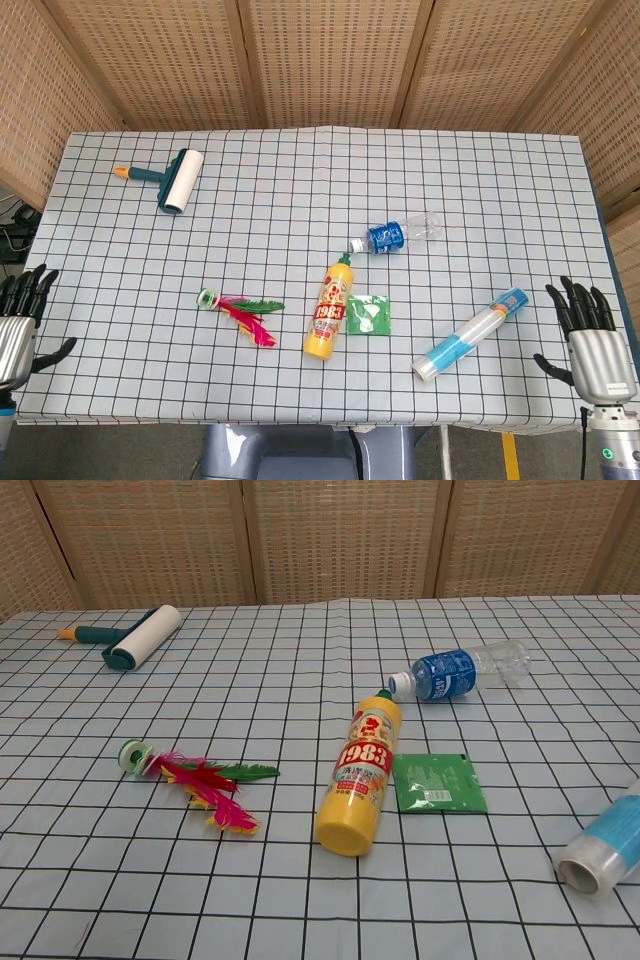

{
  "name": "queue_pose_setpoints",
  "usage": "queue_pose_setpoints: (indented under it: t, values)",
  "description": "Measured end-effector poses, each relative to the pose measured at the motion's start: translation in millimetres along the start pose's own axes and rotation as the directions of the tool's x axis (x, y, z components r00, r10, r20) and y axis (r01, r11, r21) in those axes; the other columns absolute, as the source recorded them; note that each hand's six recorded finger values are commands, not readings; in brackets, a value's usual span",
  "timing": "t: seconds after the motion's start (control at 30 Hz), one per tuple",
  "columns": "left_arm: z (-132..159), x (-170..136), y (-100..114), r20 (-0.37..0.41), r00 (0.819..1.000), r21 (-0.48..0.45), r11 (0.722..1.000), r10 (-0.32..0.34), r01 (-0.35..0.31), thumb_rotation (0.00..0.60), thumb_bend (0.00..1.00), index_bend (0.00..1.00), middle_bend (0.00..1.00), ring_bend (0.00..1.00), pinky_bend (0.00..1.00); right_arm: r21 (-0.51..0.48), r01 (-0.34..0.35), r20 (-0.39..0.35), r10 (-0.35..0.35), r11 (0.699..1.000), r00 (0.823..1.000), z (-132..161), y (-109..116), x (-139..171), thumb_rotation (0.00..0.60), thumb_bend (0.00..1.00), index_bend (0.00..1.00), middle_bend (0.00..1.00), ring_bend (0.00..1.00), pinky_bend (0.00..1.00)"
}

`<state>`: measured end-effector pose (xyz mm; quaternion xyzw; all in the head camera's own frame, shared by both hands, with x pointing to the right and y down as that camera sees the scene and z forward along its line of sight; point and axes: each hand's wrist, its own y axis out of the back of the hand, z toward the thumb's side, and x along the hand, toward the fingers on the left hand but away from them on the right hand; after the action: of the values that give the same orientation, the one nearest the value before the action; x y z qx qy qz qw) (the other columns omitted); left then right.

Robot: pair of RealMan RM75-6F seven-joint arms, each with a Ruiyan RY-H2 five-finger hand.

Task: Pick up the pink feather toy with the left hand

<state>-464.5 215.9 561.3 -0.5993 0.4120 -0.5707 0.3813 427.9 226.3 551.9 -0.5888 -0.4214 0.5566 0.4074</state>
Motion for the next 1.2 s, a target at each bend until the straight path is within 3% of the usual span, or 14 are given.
queue_pose_setpoints:
  t: [0.43, 0.6, 0.73, 0.87, 1.2]
  values:
    - [6.8, 9.6, 1.7, 0.026, 1.0, 0.007, 1.0, 0.002, -0.002, 0.6, 0.21, 0.09, 0.0, 0.0, 0.0, -0.01, 0.002, 0.013, -0.002, 1.0, 1.0, -3.2, 0.9, -0.7, 0.6, 0.12, 0.11, 0.0, 0.0, 0.05]
    - [26.6, 34.2, 10.9, 0.121, 0.993, 0.032, 0.999, -0.01, 0.006, 0.6, 0.22, 0.16, 0.0, 0.0, 0.0, -0.016, -0.01, 0.024, 0.011, 1.0, 1.0, -5.5, 0.0, -1.9, 0.6, 0.12, 0.11, 0.0, 0.0, 0.05]
    - [55.3, 58.9, 8.7, 0.248, 0.967, 0.076, 0.996, -0.062, 0.044, 0.6, 0.23, 0.25, 0.0, 0.0, 0.0, -0.016, -0.016, 0.027, 0.017, 1.0, 1.0, -5.8, -0.8, -2.2, 0.6, 0.12, 0.11, 0.0, 0.0, 0.06]
    - [90.5, 80.0, -1.8, 0.354, 0.928, 0.13, 0.989, -0.117, 0.075, 0.6, 0.27, 0.33, 0.0, 0.0, 0.0, -0.024, -0.017, 0.034, 0.018, 1.0, 0.999, -7.7, -0.5, -2.7, 0.6, 0.12, 0.12, 0.0, 0.0, 0.06]
    - [152.0, 94.6, -44.6, 0.434, 0.877, 0.203, 0.971, -0.207, 0.128, 0.6, 0.27, 0.41, 0.0, 0.0, 0.0, -0.052, -0.003, 0.043, 0.005, 0.999, 0.999, -12.4, 4.0, -4.0, 0.6, 0.12, 0.12, 0.0, 0.0, 0.06]
